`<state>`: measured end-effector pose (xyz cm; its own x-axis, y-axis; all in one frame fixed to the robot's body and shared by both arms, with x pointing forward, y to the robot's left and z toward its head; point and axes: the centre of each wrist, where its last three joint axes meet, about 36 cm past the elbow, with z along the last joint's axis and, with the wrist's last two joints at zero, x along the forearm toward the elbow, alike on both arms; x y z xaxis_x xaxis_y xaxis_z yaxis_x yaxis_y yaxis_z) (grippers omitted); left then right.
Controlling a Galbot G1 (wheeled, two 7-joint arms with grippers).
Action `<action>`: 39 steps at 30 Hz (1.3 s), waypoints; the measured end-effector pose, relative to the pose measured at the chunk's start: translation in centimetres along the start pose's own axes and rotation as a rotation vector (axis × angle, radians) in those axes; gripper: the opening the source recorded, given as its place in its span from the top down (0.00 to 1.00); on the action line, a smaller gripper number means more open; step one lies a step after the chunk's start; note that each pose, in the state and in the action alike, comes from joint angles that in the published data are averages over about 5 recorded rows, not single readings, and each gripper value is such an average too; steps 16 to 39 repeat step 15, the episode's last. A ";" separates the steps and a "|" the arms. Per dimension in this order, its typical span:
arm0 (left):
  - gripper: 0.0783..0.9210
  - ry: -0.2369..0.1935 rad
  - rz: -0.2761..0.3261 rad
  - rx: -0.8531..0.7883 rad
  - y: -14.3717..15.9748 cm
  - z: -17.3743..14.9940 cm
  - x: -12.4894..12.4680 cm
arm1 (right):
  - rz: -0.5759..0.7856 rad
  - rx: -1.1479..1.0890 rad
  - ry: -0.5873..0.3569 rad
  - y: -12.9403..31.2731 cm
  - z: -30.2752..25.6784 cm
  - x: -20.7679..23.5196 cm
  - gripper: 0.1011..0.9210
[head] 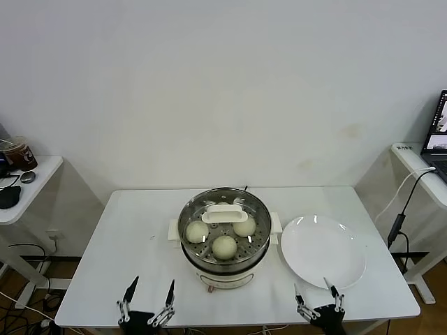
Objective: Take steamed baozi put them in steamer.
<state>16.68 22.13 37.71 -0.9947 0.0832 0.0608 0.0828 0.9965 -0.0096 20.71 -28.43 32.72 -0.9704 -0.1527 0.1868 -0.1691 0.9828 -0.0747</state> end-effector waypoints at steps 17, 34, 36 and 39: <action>0.12 0.068 -0.061 0.029 2.5 3.7 2.8 | -0.029 -0.040 0.027 1.1 0.2 0.8 0.12; 0.12 0.068 -0.061 0.029 2.5 3.7 2.8 | -0.029 -0.040 0.027 1.1 0.2 0.8 0.12; 0.12 0.068 -0.061 0.029 2.5 3.7 2.8 | -0.029 -0.040 0.027 1.1 0.2 0.8 0.12; 0.12 0.068 -0.061 0.029 2.5 3.7 2.8 | -0.029 -0.040 0.027 1.1 0.2 0.8 0.12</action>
